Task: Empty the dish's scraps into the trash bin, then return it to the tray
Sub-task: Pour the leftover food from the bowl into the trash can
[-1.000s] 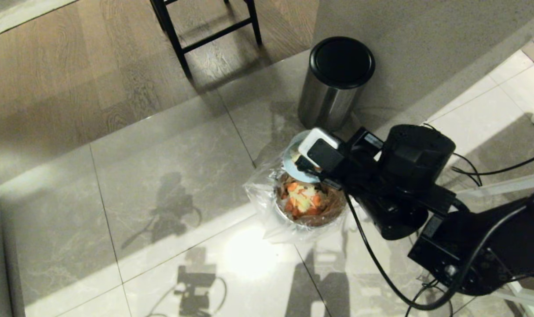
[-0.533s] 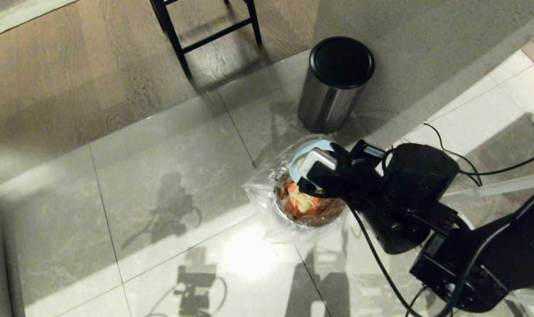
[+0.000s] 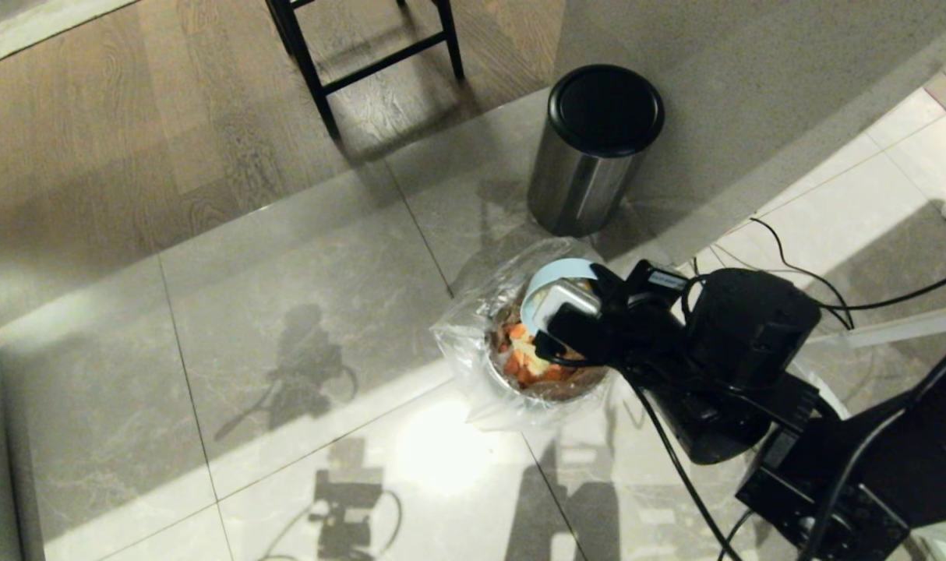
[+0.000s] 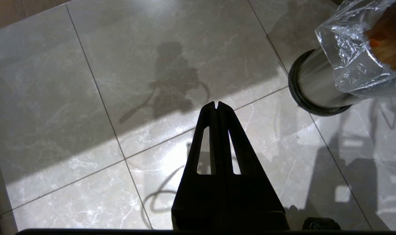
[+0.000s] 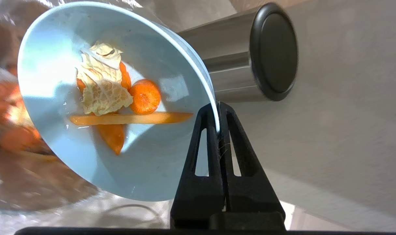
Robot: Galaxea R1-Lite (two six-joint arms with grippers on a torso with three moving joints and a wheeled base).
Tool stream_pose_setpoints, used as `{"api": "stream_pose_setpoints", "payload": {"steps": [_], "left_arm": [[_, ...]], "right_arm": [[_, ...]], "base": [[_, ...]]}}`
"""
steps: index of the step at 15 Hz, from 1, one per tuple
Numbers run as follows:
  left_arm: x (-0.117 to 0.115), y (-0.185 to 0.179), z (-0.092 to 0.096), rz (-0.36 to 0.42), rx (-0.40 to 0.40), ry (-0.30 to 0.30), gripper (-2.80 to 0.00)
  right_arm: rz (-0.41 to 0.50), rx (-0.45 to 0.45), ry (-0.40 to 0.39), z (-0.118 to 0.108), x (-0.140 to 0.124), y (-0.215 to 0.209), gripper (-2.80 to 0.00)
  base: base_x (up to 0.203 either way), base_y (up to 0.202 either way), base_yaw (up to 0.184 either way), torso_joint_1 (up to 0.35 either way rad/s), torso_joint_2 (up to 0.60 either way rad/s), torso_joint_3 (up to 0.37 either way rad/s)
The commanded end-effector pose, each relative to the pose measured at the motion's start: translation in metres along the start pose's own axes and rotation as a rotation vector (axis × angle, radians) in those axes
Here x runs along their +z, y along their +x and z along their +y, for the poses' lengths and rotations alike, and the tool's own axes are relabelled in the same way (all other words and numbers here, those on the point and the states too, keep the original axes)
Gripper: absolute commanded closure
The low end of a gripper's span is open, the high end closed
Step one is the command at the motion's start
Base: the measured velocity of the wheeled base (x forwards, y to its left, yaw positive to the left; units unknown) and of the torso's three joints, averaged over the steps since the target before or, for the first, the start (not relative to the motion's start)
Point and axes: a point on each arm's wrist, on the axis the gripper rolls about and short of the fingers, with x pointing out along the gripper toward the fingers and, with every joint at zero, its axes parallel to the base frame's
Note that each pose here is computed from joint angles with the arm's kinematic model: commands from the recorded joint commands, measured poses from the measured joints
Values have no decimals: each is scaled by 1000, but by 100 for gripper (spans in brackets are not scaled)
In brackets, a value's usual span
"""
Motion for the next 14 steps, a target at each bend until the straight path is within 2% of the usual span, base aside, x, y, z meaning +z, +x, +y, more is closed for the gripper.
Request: {"api": "stream_pose_setpoints", "payload": {"steps": [1, 10, 12, 14], "left_arm": [[0, 0, 0, 1, 1, 0, 0], [0, 0, 0, 1, 1, 0, 0], [0, 0, 0, 1, 1, 0, 0], [0, 0, 0, 1, 1, -2, 0]], "right_arm": [[-1, -13, -44, -3, 0, -1, 0], [-10, -117, -395, -23, 5, -4, 0], [-13, -132, -410, -23, 8, 0, 0], [-44, -166, -487, -28, 13, 3, 0]], "base": [[0, 0, 0, 0, 0, 0], [0, 0, 0, 0, 0, 0], [0, 0, 0, 0, 0, 0], [0, 0, 0, 0, 0, 0]]}}
